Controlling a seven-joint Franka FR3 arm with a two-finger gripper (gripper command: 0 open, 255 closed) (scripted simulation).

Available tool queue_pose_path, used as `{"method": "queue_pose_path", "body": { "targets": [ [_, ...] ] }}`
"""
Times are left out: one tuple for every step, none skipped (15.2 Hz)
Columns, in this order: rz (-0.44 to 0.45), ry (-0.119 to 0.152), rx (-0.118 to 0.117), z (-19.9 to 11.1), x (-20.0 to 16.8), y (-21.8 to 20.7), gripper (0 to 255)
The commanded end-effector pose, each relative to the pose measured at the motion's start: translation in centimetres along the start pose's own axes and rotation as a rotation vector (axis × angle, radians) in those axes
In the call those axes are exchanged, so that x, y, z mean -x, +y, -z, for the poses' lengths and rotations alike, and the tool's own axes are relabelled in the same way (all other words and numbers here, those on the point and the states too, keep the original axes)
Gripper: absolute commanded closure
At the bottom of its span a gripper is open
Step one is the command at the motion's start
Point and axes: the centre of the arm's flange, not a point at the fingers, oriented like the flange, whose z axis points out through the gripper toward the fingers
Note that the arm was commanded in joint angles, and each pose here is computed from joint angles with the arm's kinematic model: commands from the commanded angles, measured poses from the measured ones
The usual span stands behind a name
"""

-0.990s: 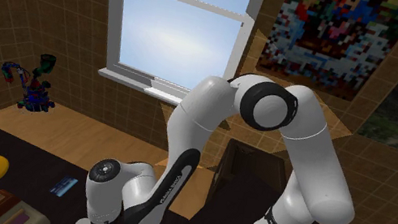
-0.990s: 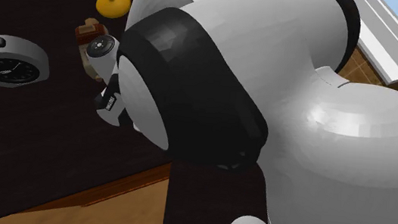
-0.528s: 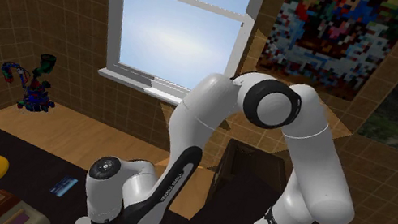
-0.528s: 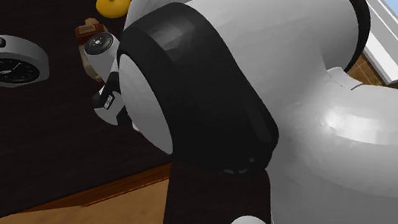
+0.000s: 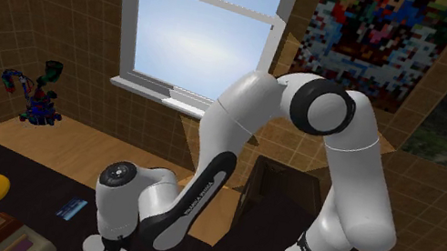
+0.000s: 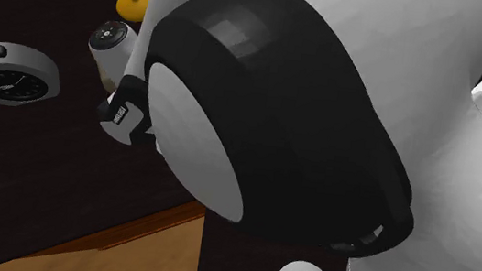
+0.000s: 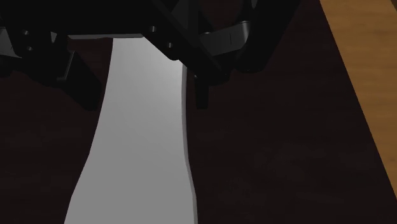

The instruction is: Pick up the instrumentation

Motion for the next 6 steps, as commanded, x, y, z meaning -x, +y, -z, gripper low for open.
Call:
{"method": "queue_pose_path", "body": {
  "targets": [
    [0.000,0.000,0.000,1.0,-0.1,0.1,255],
    [0.000,0.000,0.000,1.5,-0.1,0.1,255],
    [0.000,0.000,0.000,2.0,-0.1,0.1,255],
    [0.000,0.000,0.000,2.6,-0.1,0.1,255],
    [0.000,0.000,0.000,2.6,-0.1,0.1,255],
    [0.000,0.000,0.000,2.6,-0.1,0.1,255]
  ]
}}
